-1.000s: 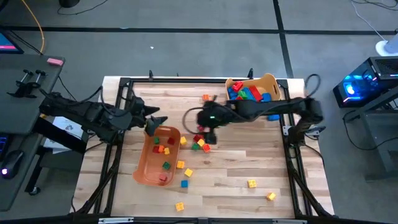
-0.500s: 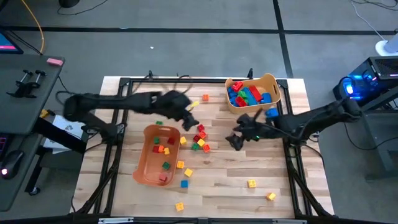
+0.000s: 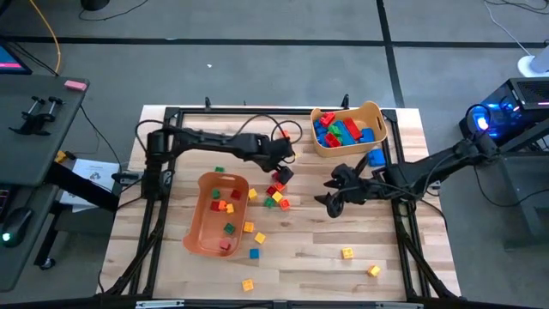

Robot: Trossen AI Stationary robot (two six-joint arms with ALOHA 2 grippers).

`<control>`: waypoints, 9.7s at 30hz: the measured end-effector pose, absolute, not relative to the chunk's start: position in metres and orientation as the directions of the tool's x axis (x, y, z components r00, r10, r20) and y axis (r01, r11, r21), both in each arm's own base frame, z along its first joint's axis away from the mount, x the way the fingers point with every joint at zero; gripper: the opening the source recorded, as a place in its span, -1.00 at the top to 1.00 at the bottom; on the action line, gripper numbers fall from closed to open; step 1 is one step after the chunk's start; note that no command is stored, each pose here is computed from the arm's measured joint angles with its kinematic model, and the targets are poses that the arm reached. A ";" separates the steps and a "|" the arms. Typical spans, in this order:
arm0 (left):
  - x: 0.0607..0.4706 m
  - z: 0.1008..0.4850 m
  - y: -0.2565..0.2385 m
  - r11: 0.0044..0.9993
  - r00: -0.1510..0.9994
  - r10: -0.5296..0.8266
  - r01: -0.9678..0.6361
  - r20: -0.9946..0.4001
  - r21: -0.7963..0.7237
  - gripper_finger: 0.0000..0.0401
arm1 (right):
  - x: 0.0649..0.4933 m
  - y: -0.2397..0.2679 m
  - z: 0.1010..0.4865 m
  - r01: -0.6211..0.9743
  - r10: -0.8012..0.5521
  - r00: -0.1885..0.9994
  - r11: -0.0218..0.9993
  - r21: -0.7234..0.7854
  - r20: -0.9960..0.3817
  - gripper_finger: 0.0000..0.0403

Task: Sort blocks by size
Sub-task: Put the red game piece into the orange bin, then adjust the orange bin, then put the yellow block into the orange bin

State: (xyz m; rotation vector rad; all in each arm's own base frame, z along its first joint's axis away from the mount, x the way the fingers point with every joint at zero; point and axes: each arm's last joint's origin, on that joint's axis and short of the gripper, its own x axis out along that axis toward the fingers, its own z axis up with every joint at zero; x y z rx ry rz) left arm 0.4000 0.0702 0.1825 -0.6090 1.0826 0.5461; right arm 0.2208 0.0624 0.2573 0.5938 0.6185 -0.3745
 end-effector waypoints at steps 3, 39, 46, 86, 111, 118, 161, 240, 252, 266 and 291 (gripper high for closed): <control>0.405 0.167 0.072 0.705 0.352 0.111 -0.687 -0.930 -0.176 -0.62 | 0.221 0.062 0.257 0.486 -0.152 0.756 0.781 0.391 -0.636 -0.64; 0.408 0.141 0.047 0.778 0.258 0.157 -0.627 -0.953 -0.041 0.52 | 0.220 0.059 0.256 0.511 -0.228 0.743 0.800 0.314 -0.629 -0.64; 0.389 0.215 0.048 0.804 0.381 0.232 -0.593 -0.895 -0.044 0.52 | 0.220 0.059 0.257 0.506 -0.238 0.743 0.812 0.292 -0.626 -0.64; 0.300 0.320 -0.078 0.957 0.560 0.014 -0.249 -0.829 -0.152 -0.35 | 0.220 0.058 0.257 0.457 -0.262 0.742 0.871 0.181 -0.617 -0.64; 0.323 0.234 -0.088 0.997 0.261 -0.008 0.073 -0.965 0.011 1.00 | 0.220 0.058 0.258 0.483 -0.280 0.745 0.852 0.201 -0.605 -0.64; 0.316 0.233 -0.085 0.998 0.196 0.022 0.051 -0.980 0.033 1.00 | 0.220 0.058 0.258 0.482 -0.280 0.745 0.853 0.199 -0.605 -0.64; 0.358 0.176 0.020 0.874 0.056 -0.064 -0.480 -0.996 -0.083 -0.47 | 0.220 0.058 0.258 0.490 -0.281 0.746 0.845 0.213 -0.604 -0.64; 0.211 0.296 -0.106 0.722 0.317 -0.062 -0.641 -0.946 -0.262 -0.63 | 0.220 0.058 0.257 0.447 -0.270 0.740 0.882 0.150 -0.616 -0.64; 0.320 0.280 -0.114 0.994 0.506 -0.006 0.099 -0.862 0.051 -0.47 | 0.220 0.059 0.257 0.438 -0.255 0.743 0.885 0.161 -0.619 -0.64; 0.373 0.184 -0.147 0.908 0.269 -0.073 0.417 -0.960 0.048 -0.44 | 0.220 0.058 0.257 0.446 -0.263 0.741 0.880 0.161 -0.617 -0.64; 0.385 0.154 -0.121 0.954 0.166 -0.044 0.300 -0.985 0.008 0.58 | 0.219 0.058 0.256 0.445 -0.260 0.736 0.882 0.157 -0.626 -0.64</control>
